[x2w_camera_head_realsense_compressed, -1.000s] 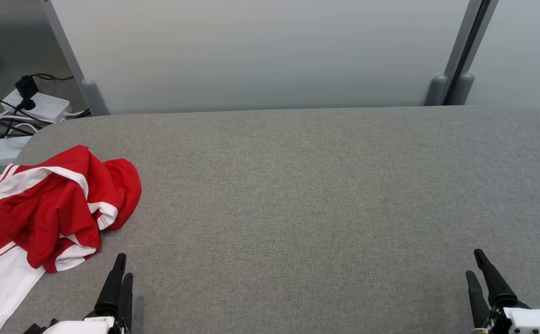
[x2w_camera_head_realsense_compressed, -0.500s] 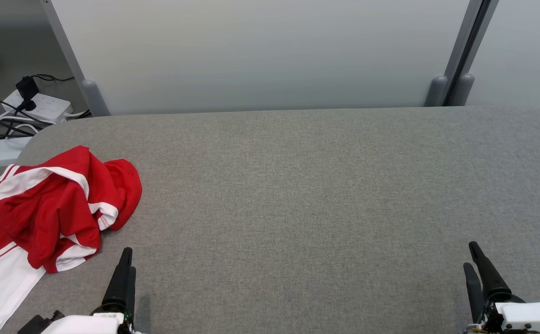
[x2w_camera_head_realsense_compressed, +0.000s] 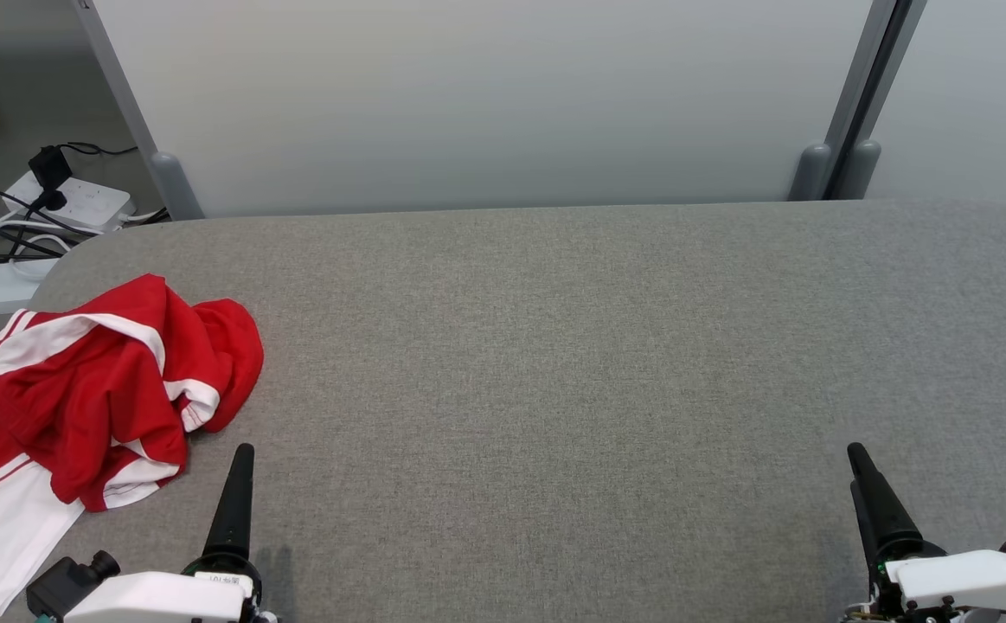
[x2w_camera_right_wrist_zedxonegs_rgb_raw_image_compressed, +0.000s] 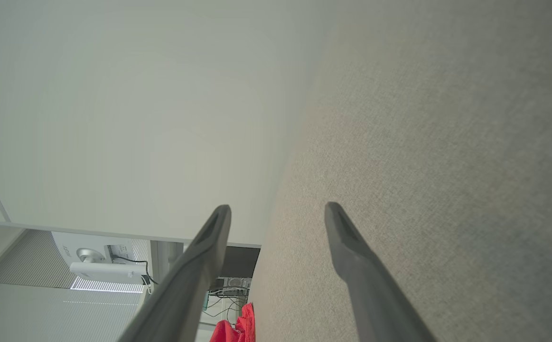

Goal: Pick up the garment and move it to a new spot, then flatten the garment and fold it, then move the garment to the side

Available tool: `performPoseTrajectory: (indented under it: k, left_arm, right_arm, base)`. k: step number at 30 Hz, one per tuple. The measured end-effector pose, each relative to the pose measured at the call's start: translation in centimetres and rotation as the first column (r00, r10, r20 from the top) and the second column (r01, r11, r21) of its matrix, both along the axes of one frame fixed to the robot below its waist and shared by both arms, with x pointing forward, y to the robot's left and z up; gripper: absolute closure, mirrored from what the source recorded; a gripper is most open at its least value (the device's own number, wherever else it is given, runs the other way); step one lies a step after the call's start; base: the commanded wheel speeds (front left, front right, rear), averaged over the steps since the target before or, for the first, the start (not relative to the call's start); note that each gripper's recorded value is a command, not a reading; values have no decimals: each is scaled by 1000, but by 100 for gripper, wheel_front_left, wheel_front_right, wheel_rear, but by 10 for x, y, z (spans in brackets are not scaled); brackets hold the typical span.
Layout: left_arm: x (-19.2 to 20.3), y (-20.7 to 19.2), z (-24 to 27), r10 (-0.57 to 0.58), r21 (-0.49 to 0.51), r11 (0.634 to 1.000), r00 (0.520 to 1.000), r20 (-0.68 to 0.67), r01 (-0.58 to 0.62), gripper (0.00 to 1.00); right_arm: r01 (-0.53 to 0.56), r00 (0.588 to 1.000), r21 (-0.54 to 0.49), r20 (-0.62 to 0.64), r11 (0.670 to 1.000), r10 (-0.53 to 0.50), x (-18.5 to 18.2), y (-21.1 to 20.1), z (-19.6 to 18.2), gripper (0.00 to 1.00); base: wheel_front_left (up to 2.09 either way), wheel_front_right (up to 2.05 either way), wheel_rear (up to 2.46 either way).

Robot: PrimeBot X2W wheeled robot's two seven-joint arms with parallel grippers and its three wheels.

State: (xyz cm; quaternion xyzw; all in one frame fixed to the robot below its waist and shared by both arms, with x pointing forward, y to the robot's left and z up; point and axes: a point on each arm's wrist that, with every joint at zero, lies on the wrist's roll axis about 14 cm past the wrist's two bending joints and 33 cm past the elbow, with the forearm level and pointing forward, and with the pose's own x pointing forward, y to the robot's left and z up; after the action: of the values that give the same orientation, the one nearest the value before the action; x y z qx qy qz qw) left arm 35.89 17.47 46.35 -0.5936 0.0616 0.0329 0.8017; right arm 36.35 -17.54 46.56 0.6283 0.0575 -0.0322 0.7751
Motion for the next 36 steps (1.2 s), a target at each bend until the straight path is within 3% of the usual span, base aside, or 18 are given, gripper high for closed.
performPoseTrajectory:
  k: [19, 36]
  left_arm:
    - [6, -9, 11, -47, 267, 963, 998, 33, 37, 0]
    - [9, -18, 24, -90, 477, 878, 993, 74, 44, 0]
  right_arm:
    - [-59, 995, -276, 62, 959, 79, 6, 12, 18, 0]
    - [-63, 982, -452, 132, 890, 137, 11, 24, 38, 0]
  base:
    - [0, 0, 0]
    - [0, 0, 0]
